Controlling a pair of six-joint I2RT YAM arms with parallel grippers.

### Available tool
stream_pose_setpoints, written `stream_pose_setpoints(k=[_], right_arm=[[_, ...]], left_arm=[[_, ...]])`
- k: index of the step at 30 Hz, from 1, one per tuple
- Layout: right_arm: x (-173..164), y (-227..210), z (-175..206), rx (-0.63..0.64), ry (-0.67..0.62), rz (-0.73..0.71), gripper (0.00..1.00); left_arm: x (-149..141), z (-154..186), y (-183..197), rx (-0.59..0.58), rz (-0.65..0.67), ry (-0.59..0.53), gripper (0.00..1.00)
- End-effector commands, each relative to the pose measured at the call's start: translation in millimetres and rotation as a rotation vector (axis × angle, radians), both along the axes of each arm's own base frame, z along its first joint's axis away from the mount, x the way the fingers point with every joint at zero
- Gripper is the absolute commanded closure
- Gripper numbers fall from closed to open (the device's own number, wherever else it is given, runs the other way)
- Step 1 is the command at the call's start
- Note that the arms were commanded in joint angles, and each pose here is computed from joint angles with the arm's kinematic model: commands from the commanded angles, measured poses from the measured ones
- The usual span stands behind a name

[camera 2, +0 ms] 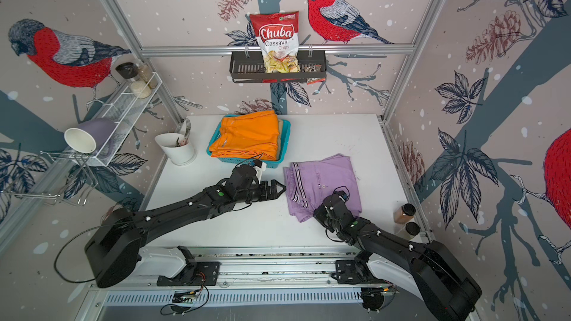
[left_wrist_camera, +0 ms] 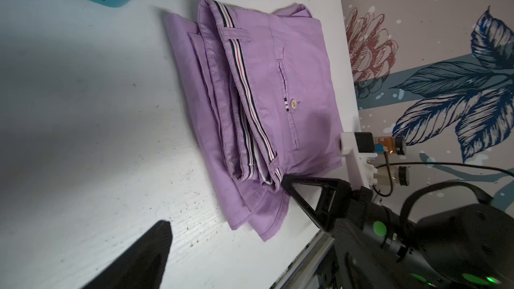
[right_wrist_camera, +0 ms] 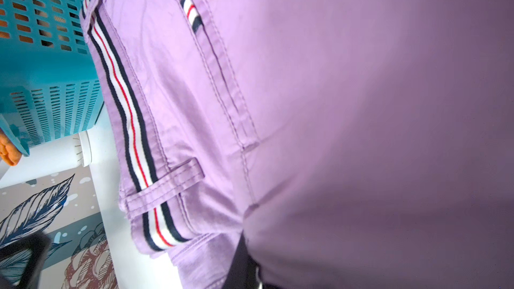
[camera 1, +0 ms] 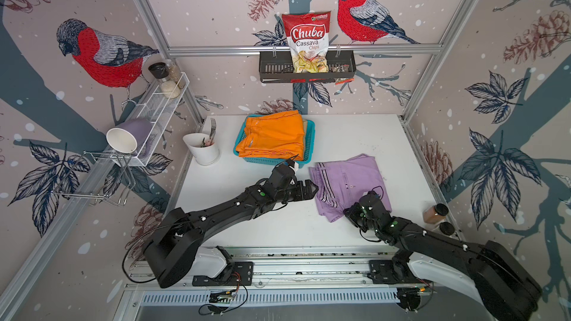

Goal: Put the folded long pants in the basket
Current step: Move the long pant to the center of the board.

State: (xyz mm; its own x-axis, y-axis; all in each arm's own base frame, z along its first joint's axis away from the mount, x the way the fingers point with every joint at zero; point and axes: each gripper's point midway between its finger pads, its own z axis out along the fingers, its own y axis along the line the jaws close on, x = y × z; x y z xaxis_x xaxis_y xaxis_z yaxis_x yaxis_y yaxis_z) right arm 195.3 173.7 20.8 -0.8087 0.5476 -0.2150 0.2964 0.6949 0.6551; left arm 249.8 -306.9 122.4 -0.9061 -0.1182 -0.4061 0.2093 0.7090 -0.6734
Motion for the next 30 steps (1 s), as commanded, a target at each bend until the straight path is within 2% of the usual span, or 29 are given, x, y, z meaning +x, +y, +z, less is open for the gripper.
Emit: stream_pose_setpoints(k=[1,10,14,21,23,25,26,28,29,30], right_arm=[[-6,1,-4,-0.010,0.014,-0.005,1.00],[-12,8,-8,0.009,0.010,0.017,1.00],[-13,16,-2,0.022,-0.007,0.041,1.00],[-16,27,3,0.029,-0.017,0.069,1.00],[-19,29,2,0.036,-0.010,0.076,1.00],[-22,35,5,0.076,-0.018,0.100,1.00],[-23,40,9,0.111,-0.031,0.120,0.96],[-25,50,23,0.190,-0.082,0.168,0.78],[-26,51,29,0.212,-0.104,0.183,0.70],[-26,52,37,0.227,-0.129,0.194,0.63]], left_arm=[[12,-5,-8,-0.013,0.029,-0.009,0.05],[22,-76,-18,0.070,0.054,0.109,0.05],[27,-90,-23,0.081,0.056,0.119,0.08],[31,-116,-30,0.106,0.046,0.163,0.23],[33,-119,-30,0.111,0.051,0.168,0.36],[35,-120,-30,0.114,0.053,0.166,0.55],[35,-120,-29,0.116,0.052,0.165,0.64],[34,-119,-26,0.125,0.052,0.165,0.91],[33,-119,-24,0.132,0.054,0.166,1.00],[33,-118,-21,0.141,0.055,0.163,1.00]])
